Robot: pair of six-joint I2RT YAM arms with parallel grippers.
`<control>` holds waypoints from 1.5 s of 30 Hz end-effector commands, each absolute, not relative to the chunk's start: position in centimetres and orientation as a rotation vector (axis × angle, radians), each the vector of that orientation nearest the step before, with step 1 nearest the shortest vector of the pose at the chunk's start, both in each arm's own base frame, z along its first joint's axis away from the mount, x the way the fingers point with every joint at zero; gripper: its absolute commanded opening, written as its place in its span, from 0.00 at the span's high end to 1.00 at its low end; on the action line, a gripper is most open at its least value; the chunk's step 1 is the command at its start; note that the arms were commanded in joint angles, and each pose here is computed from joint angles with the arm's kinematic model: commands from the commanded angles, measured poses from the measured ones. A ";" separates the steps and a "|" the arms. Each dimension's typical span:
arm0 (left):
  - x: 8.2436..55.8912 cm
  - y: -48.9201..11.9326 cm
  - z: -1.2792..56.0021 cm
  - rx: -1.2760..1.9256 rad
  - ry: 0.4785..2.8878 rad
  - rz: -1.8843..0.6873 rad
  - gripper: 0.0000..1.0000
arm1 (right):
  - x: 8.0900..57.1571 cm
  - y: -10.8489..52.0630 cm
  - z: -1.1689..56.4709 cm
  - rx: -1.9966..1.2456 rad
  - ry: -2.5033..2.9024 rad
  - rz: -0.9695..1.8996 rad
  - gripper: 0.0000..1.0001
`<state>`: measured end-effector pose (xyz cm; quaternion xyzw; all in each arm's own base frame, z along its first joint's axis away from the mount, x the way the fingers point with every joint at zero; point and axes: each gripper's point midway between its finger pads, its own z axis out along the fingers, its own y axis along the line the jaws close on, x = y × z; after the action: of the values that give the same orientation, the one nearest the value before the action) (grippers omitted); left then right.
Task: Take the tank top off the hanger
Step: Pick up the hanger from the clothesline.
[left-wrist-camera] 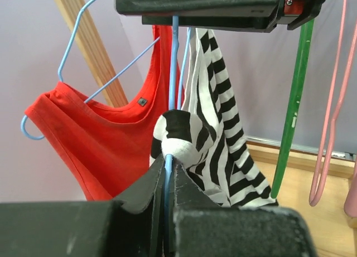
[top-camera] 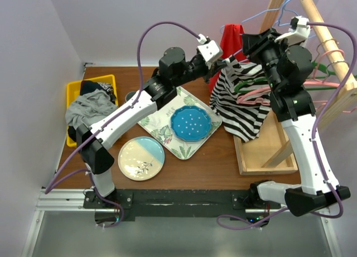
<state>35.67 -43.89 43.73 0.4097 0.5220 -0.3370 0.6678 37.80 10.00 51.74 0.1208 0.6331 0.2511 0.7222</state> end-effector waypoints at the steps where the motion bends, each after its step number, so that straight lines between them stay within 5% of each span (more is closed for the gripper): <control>1: 35.7 -42.1 47.5 0.815 1.116 -0.775 1.00 | 35.0 9.8 56.1 0.243 1.274 0.617 0.50; 6: 36.2 -39.8 48.5 0.735 1.086 -0.774 1.00 | 32.6 9.4 57.2 0.184 1.261 0.592 0.23; 14: 37.0 -40.2 49.4 0.674 1.077 -0.835 1.00 | 29.4 8.3 60.2 0.185 1.179 0.589 0.01; 30: 34.5 -35.4 47.9 0.653 1.162 -0.774 1.00 | 25.7 7.4 64.3 0.063 1.099 0.495 0.01; 45: 28.2 -30.4 45.9 0.706 1.238 -0.790 1.00 | 28.1 9.0 61.0 -0.031 1.231 0.463 0.08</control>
<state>30.46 -31.97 44.40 0.3097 0.5703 -0.3447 0.6783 28.08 8.13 61.28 0.0237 0.5645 0.2195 0.7954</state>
